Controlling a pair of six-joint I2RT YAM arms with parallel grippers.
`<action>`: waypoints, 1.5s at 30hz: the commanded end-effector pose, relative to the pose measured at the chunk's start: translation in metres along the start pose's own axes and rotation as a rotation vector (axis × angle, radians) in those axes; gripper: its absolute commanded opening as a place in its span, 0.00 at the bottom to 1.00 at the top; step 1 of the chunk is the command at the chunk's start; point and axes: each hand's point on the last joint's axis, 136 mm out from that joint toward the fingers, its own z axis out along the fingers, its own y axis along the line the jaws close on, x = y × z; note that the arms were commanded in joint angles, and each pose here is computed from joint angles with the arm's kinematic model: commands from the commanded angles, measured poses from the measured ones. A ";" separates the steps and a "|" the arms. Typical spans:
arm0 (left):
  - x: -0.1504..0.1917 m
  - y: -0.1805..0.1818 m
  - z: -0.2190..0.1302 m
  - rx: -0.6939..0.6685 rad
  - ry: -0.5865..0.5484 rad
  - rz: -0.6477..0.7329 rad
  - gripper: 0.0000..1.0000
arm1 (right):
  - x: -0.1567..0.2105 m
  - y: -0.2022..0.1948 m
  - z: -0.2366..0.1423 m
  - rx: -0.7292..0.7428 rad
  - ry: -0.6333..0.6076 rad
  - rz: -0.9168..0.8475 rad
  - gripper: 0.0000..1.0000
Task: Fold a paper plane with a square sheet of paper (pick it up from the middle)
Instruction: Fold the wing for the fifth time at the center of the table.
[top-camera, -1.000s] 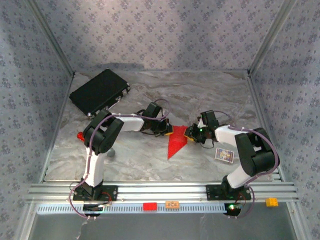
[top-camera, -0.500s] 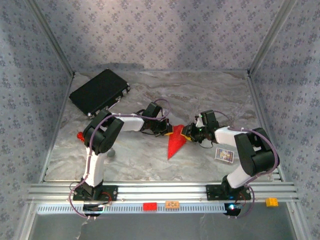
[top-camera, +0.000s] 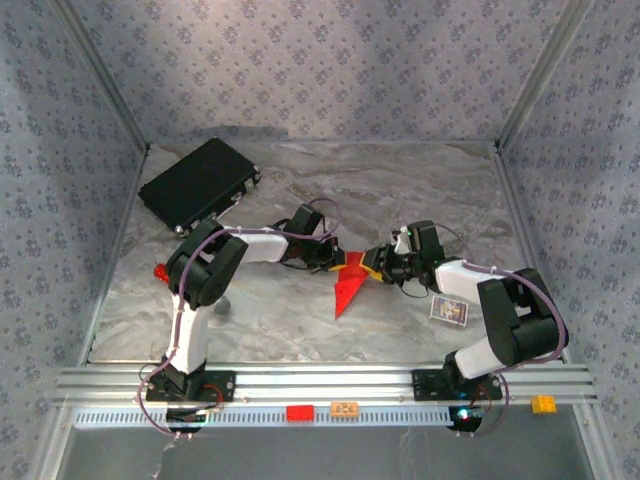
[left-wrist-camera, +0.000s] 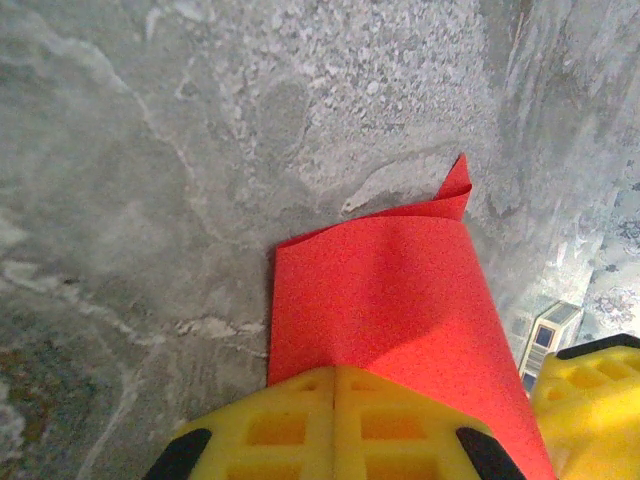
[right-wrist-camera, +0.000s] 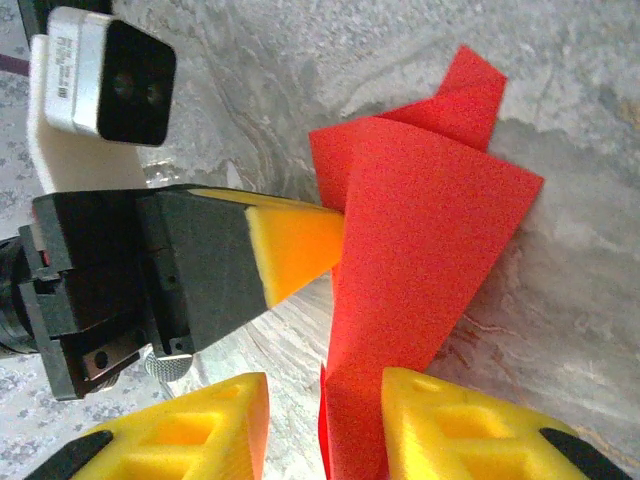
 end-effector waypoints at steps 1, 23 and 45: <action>0.021 0.046 0.015 -0.129 0.062 -0.067 0.02 | 0.010 -0.001 0.000 -0.007 0.022 0.044 0.38; 0.020 0.040 0.016 -0.113 0.062 -0.054 0.02 | -0.007 -0.007 0.001 -0.019 -0.011 0.008 0.31; 0.007 0.011 0.003 -0.053 0.017 0.015 0.16 | -0.017 -0.015 0.013 -0.044 0.014 0.004 0.08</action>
